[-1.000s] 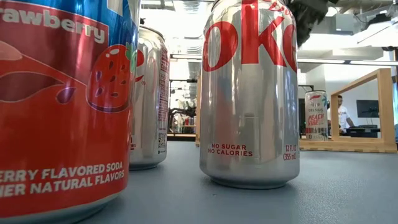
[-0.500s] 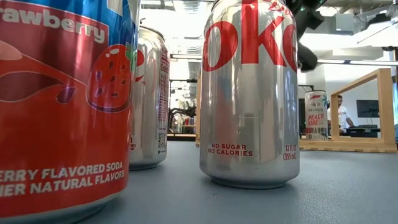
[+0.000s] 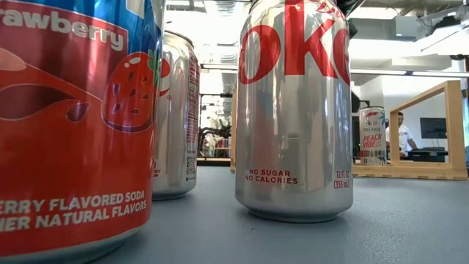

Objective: Place canned beverage on shelf
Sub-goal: Put the top red soda can aligned with the other red soda can on the shelf

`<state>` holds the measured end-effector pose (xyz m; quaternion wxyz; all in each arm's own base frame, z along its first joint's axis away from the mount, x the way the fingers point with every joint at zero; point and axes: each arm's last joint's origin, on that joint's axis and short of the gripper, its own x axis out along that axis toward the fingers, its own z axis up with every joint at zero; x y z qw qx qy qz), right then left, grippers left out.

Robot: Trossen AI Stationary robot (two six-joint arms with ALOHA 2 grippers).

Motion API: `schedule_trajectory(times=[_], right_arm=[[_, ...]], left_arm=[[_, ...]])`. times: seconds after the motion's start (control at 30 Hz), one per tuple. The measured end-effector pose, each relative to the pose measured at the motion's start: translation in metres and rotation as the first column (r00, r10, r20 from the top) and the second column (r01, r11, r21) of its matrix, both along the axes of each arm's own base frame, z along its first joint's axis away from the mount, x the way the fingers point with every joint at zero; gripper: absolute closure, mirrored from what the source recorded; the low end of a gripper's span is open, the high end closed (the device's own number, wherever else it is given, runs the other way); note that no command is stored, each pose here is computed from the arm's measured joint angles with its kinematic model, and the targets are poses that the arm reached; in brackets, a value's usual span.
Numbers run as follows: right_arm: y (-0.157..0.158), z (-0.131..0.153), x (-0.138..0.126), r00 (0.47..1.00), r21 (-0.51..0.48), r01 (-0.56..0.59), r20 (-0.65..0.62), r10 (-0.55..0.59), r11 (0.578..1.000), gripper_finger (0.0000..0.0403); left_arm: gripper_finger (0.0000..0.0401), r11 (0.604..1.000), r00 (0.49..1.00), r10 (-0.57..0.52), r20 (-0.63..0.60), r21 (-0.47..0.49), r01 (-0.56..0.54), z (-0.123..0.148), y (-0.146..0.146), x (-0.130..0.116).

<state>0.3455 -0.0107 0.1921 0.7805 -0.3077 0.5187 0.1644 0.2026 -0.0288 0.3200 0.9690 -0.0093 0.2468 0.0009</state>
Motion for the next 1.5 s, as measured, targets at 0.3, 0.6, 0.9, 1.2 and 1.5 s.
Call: schedule_trajectory(times=[0.3,0.6,0.9,1.2,1.5], right_arm=[[-0.001,-0.014,0.004,0.998,-0.061,-0.013,-0.059,0.009,0.998,0.0133],[0.002,-0.018,0.002,0.995,-0.067,0.082,-0.056,-0.085,0.994,0.0179],[0.015,-0.008,-0.003,0.981,-0.105,0.178,-0.055,-0.185,0.978,0.0236],[0.046,0.016,-0.019,0.973,-0.161,0.188,-0.101,-0.206,0.969,0.0249],[0.063,0.017,-0.026,0.949,-0.143,0.271,-0.125,-0.289,0.952,0.0287]], left_arm=[[0.0021,1.000,1.000,0.007,-0.020,-0.009,-0.007,-0.002,0.000,-0.001],[0.0021,1.000,1.000,0.005,-0.018,0.002,-0.005,-0.002,0.000,-0.001],[0.0021,1.000,1.000,0.005,-0.017,0.002,-0.005,-0.002,0.000,-0.001],[0.0021,1.000,1.000,0.001,-0.015,0.009,-0.001,-0.001,0.000,-0.001],[0.0021,1.000,1.000,-0.003,-0.016,0.015,0.003,-0.001,0.000,-0.001]])
